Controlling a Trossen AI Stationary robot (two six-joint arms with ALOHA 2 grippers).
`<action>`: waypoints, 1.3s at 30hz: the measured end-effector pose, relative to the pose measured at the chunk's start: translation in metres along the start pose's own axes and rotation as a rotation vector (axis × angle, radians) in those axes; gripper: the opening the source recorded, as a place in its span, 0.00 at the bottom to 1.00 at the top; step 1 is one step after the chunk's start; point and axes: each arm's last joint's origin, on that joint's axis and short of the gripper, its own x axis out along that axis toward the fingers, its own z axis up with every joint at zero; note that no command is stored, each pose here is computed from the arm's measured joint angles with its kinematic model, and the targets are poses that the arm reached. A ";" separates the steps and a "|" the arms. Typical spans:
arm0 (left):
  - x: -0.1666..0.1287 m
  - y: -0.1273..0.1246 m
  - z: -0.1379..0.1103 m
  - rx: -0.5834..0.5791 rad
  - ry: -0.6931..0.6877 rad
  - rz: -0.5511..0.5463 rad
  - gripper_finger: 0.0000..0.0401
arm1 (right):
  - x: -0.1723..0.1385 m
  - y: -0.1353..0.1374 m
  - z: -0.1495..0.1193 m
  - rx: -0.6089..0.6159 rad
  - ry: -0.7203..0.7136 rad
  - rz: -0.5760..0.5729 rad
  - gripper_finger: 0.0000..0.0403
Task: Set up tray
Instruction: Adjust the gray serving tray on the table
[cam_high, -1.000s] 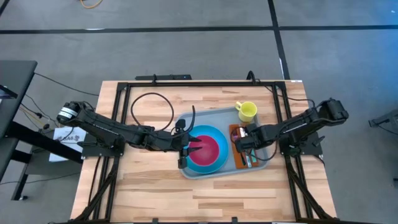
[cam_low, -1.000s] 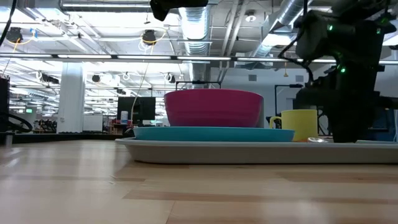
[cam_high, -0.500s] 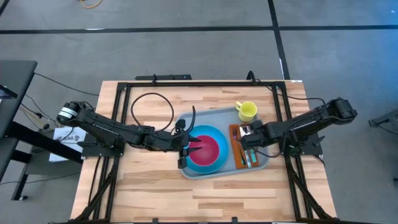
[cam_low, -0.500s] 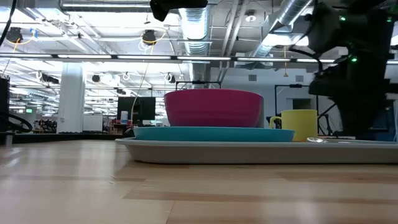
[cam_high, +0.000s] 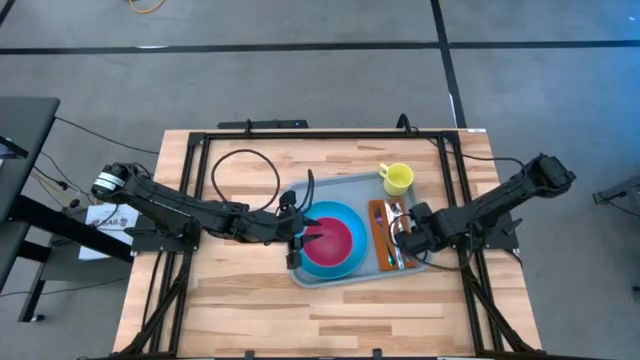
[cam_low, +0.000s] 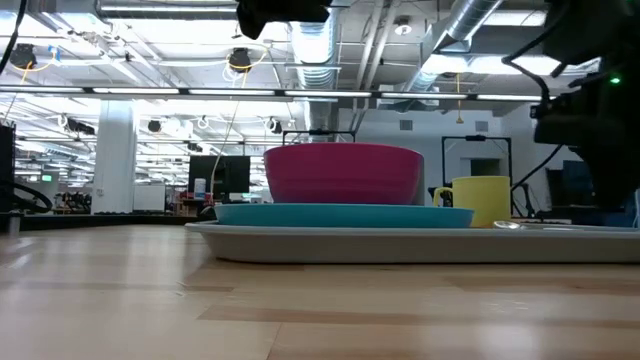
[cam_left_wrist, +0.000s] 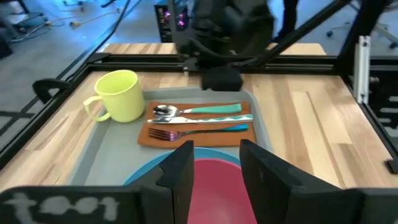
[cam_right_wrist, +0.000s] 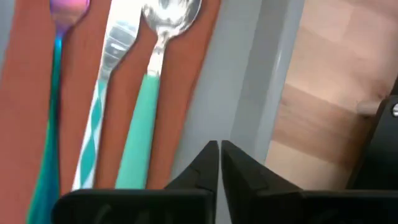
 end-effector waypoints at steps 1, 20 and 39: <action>0.000 0.000 0.000 -0.013 -0.001 0.009 0.30 | 0.001 0.001 -0.003 -0.015 0.003 -0.006 0.03; 0.000 0.001 0.000 -0.108 -0.007 0.051 0.30 | 0.022 0.029 -0.053 -0.042 0.121 -0.042 0.00; 0.000 0.002 0.000 -0.101 -0.004 0.054 0.30 | 0.014 0.053 -0.075 -0.027 0.214 0.115 0.00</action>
